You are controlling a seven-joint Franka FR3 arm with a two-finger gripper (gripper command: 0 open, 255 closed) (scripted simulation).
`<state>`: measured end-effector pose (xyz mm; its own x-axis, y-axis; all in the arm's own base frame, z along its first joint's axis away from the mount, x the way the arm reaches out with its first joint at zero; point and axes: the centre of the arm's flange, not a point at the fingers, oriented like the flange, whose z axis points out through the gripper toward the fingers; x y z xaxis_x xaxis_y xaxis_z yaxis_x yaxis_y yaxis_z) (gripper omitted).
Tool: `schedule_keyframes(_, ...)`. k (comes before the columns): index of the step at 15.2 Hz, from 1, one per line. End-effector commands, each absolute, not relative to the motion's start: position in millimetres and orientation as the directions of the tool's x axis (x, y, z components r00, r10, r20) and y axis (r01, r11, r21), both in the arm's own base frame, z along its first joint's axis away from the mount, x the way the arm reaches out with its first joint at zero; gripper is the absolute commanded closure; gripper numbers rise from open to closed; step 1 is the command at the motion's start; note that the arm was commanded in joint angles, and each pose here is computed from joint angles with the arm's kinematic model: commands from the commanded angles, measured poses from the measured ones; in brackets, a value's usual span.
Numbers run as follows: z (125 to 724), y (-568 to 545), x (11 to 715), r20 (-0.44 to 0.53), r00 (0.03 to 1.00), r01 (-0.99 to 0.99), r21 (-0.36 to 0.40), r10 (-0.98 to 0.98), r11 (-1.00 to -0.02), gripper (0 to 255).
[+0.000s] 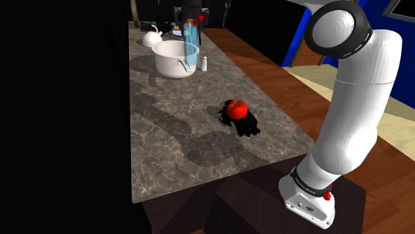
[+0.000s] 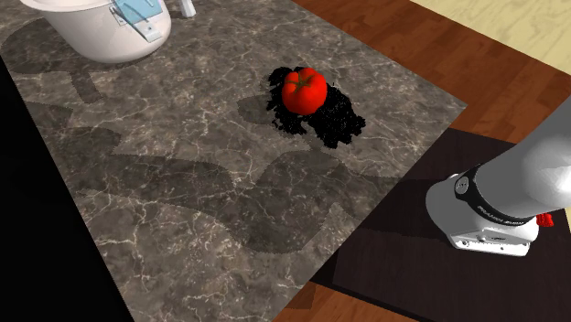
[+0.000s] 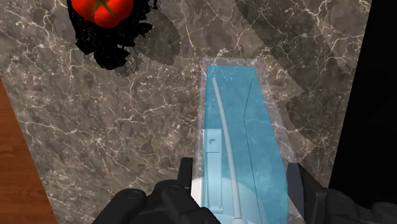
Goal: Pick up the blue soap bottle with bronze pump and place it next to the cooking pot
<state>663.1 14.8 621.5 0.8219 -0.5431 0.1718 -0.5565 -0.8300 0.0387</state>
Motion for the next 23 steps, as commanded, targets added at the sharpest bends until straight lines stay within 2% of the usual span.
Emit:
schedule_keyframes(1, 612, 14, 662, 0.173, 0.822, -0.557, 0.038, -0.543, -0.830, 255)
schedule_keyframes(23, 495, 14, 662, 0.173, 0.822, -0.557, 0.038, -0.543, -0.830, 255)
